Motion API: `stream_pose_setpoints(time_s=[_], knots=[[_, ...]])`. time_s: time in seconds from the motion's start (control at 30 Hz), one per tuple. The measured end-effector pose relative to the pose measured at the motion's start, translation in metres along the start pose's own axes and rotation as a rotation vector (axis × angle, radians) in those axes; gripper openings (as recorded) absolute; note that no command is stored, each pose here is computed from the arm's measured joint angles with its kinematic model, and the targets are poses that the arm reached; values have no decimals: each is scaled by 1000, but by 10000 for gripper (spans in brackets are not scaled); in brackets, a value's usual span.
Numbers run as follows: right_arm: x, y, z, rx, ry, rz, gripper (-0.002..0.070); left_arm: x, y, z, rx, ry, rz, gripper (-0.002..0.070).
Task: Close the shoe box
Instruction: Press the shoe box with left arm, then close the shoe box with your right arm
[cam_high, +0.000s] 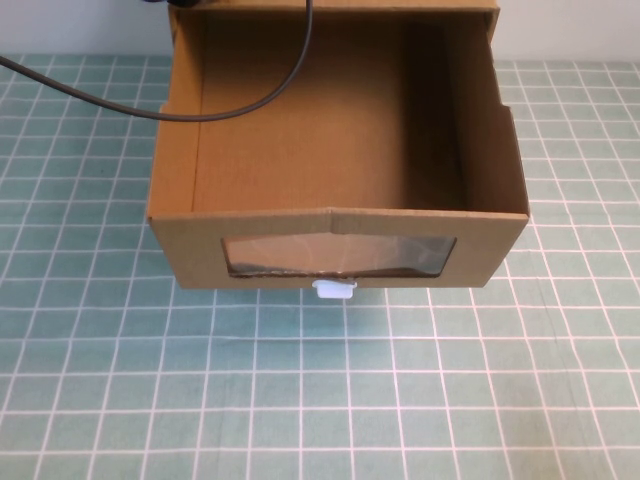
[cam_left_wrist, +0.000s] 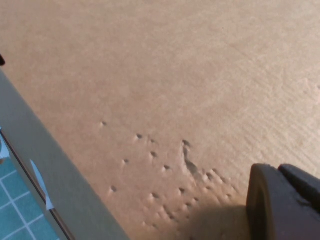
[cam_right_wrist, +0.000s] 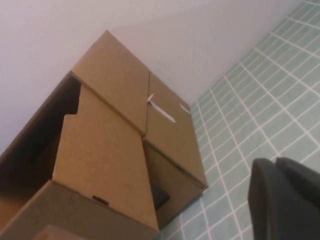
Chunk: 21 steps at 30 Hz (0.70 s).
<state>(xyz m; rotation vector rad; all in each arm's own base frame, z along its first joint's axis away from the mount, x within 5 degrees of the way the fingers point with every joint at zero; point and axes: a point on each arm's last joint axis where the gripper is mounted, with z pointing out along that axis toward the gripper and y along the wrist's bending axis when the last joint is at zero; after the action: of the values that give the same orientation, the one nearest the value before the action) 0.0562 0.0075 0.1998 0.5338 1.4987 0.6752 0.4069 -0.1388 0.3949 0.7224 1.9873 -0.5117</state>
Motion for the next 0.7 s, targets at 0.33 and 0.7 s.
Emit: stream_pose_setpoints(time_s=[0.33, 0.7], knots=[[-7, 45, 0, -97, 357, -29, -12, 0, 0, 0, 0, 0, 2, -5], [-50, 90, 71, 49, 994, -375, -11, 0, 0, 0, 0, 0, 3, -5]])
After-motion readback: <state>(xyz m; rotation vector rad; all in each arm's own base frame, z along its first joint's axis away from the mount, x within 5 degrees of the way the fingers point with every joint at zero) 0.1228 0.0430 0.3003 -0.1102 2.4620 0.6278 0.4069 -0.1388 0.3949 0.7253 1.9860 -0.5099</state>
